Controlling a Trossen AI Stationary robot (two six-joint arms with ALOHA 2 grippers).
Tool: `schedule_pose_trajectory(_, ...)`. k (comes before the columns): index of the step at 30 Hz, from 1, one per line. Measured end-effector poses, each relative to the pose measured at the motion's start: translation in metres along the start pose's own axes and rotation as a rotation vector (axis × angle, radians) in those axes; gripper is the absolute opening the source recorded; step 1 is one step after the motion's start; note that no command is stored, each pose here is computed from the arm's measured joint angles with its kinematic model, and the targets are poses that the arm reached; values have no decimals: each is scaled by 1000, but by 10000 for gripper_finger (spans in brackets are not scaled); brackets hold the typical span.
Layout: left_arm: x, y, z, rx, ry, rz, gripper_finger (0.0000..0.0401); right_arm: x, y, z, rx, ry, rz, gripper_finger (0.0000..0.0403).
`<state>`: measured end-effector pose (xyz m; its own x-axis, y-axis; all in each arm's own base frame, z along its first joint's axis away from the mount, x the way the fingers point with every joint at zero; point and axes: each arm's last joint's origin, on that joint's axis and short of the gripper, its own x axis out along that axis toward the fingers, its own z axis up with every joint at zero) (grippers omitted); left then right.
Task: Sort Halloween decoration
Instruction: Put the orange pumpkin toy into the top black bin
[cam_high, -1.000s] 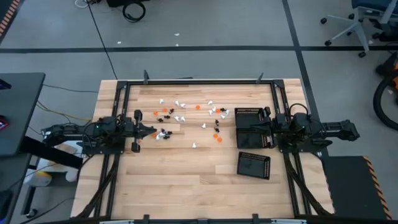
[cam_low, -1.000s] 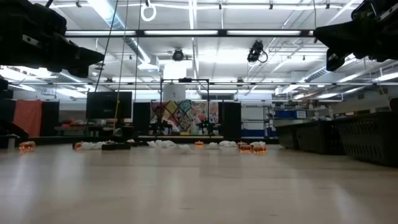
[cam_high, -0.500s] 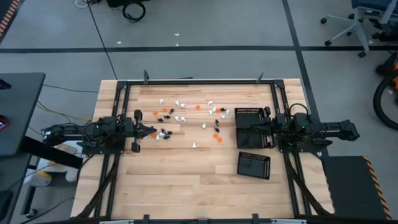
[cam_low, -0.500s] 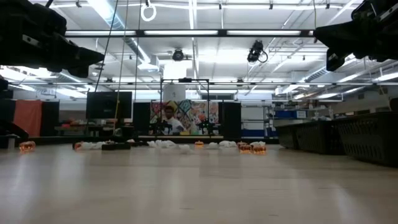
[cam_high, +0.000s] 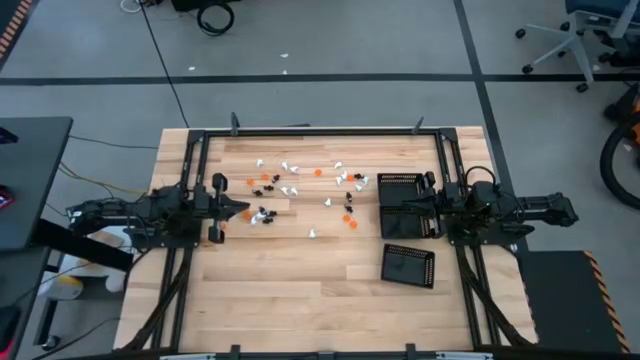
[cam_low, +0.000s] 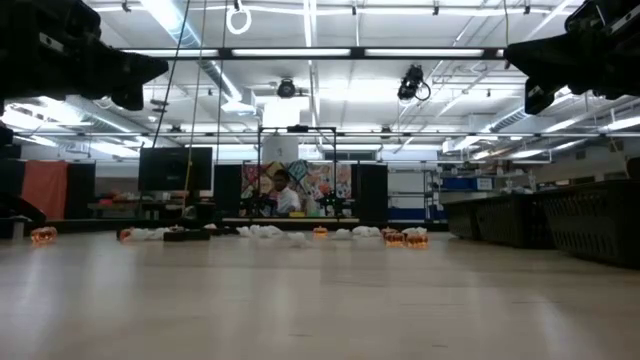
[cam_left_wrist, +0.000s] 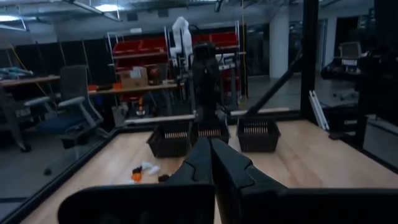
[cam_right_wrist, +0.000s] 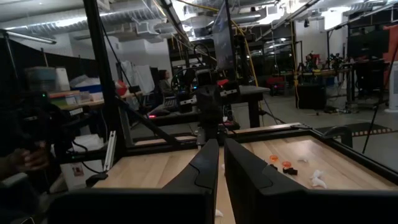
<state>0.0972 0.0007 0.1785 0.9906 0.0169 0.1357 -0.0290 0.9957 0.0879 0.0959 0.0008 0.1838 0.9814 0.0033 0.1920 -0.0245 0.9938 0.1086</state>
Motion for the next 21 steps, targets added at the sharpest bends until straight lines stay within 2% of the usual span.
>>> schedule_pose_trajectory(5,0,0,0,-6,-4,0,0,0,0,0,0,0,0,34)
schedule_pose_trajectory(16,0,0,1,-124,-10,-1,0,0,0,0,0,0,0,34)
schedule_pose_trajectory(21,0,0,1,-129,-11,-1,0,0,0,2,0,-16,1,34)
